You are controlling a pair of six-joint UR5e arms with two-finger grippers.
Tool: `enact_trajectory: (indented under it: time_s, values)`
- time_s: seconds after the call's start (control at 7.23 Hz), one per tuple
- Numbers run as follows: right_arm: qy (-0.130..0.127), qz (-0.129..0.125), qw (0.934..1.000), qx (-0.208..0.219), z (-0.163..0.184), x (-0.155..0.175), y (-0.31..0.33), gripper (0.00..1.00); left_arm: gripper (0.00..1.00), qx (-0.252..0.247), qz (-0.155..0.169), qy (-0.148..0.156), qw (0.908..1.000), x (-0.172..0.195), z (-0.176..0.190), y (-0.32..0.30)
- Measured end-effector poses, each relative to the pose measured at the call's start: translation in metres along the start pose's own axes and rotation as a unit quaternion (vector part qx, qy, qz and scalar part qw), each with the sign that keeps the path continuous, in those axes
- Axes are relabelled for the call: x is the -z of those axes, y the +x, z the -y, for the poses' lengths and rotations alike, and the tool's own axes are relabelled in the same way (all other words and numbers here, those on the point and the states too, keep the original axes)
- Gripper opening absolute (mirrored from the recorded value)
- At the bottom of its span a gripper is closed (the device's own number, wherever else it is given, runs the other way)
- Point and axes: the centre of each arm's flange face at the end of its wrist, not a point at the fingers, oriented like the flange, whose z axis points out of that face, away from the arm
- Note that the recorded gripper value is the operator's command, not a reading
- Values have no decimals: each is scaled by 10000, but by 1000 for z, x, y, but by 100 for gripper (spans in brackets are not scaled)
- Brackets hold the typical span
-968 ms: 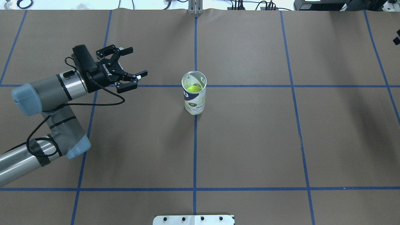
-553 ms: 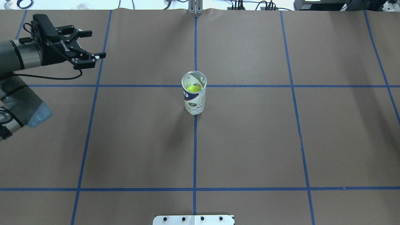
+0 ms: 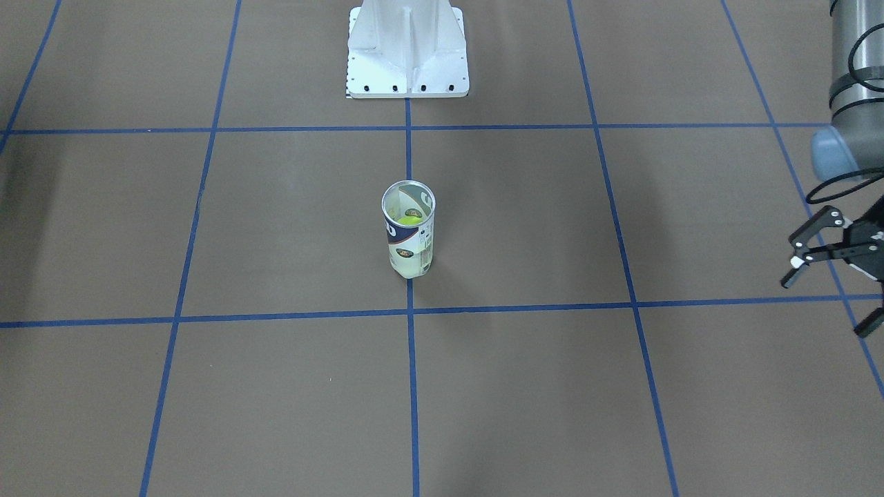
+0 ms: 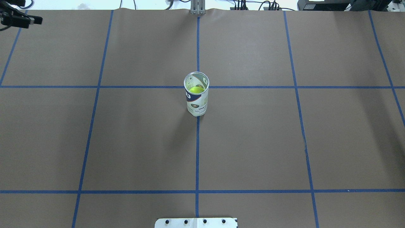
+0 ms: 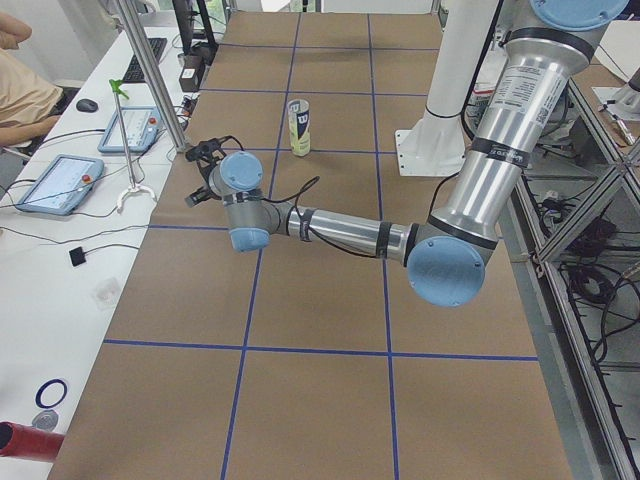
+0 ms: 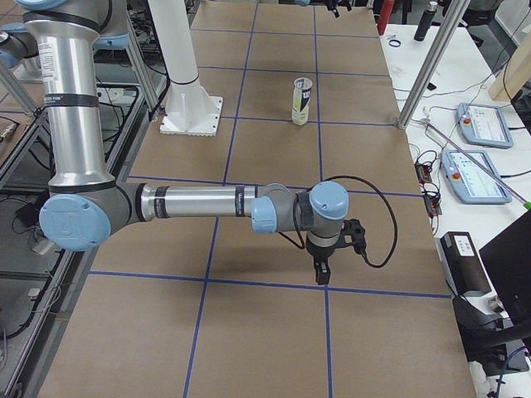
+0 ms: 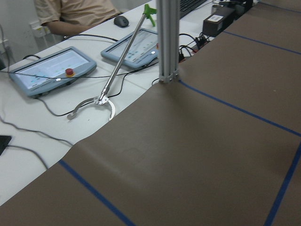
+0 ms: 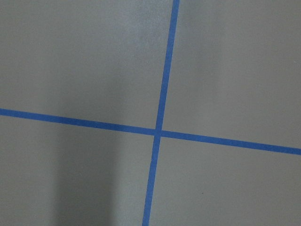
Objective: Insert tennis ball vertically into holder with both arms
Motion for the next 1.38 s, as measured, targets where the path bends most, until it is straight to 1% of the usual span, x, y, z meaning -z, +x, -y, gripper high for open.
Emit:
enact_trajectory:
  time_s: [0.14, 0.28, 0.42, 0.55, 0.69, 0.83, 1.11, 1.25, 1.38]
  values:
    - [18, 23, 10000, 3, -14, 4, -4, 99, 99, 35, 70, -226, 9997, 14, 0, -19]
    - [13, 41, 10000, -4, -22, 4, -5, 99, 99, 328, 176, -548, 9978, 27, -5, -39]
    - [2, 51, 10000, -14, -27, 4, -4, 99, 99, 838, 335, -985, 9910, 33, -16, -59]
    - [-5, 56, 10000, -20, -29, 3, -4, 99, 99, 1365, 499, -1417, 9792, 38, -32, -76]
    - [-9, 72, 10000, -23, -30, 2, -4, 99, 99, 1764, 620, -1727, 9671, 45, -59, -87]
    - [-13, 96, 9999, -27, -30, 2, -4, 99, 99, 2014, 687, -1965, 9571, 51, -91, -94]
    - [-18, 123, 9999, -32, -30, 1, -4, 99, 99, 2359, 735, -2498, 9362, 64, -168, -99]
    - [-20, 129, 9999, -33, -30, 1, -4, 99, 99, 2378, 738, -2811, 9268, 70, -198, -100]
    - [-21, 132, 9999, -35, -31, 1, -4, 99, 99, 2407, 770, -3095, 9167, 78, -216, -104]
